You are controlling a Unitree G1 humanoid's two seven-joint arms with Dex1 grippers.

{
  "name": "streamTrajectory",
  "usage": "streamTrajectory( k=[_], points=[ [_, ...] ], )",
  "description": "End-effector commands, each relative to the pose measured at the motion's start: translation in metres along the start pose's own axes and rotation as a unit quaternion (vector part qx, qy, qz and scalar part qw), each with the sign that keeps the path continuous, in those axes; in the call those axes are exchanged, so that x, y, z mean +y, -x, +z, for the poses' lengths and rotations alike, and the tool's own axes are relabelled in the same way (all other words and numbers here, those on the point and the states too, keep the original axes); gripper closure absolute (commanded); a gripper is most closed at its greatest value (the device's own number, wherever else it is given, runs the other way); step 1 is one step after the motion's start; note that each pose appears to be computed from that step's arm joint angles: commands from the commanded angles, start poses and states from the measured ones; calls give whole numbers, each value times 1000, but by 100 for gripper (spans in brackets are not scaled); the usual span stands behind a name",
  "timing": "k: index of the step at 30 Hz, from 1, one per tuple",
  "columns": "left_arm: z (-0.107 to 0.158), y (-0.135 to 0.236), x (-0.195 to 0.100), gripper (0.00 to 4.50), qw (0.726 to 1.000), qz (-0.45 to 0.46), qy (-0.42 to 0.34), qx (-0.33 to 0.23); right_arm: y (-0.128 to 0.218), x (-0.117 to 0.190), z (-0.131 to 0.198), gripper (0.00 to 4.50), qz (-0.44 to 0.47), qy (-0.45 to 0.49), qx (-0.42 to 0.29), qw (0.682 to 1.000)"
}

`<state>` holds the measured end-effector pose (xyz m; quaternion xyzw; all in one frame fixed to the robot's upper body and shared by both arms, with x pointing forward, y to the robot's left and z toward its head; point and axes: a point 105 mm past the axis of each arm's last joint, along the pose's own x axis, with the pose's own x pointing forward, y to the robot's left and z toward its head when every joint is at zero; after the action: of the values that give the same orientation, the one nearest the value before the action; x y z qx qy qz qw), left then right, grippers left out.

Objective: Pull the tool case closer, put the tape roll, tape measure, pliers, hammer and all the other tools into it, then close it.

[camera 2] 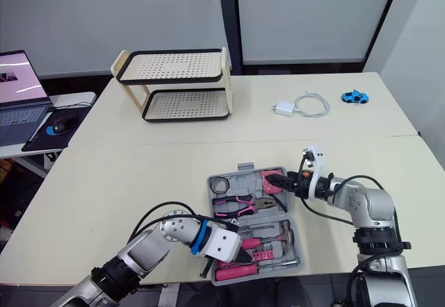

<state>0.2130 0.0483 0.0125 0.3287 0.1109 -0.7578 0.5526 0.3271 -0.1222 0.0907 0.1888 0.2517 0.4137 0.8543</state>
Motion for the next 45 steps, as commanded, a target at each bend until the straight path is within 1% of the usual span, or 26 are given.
streamTrajectory(
  k=[1,12,17,21,25,29,32,34,37,40,43,45],
  points=[
    [-34,-6,-23,450,997,-34,56,51,-6,25,8,2,60,39,-12,997],
    [-36,-8,-24,450,997,-33,56,49,-1,39,12,2,77,110,-20,991],
    [-31,-4,-18,450,997,-12,61,34,12,44,8,2,78,165,-2,983],
    [-18,7,-7,450,996,23,82,0,21,51,2,2,86,206,15,975],
    [-8,26,-2,450,994,45,98,-21,24,57,-2,2,90,238,22,967],
    [6,52,-9,450,989,42,130,-51,28,60,-5,2,86,273,30,958],
    [10,69,-17,450,985,34,161,-55,32,62,-7,2,85,290,31,953],
    [6,78,-21,450,981,38,184,-47,35,64,-7,2,85,299,32,950],
    [-10,94,-27,450,973,55,224,-25,43,68,-10,2,82,323,41,942],
    [-25,109,-34,450,965,67,252,-1,56,72,-16,2,81,353,66,930],
    [-40,123,-39,450,958,86,272,23,80,81,-30,2,83,400,121,905],
    [-47,129,-39,450,954,104,279,32,98,82,-45,2,82,420,177,886]
  ],
)
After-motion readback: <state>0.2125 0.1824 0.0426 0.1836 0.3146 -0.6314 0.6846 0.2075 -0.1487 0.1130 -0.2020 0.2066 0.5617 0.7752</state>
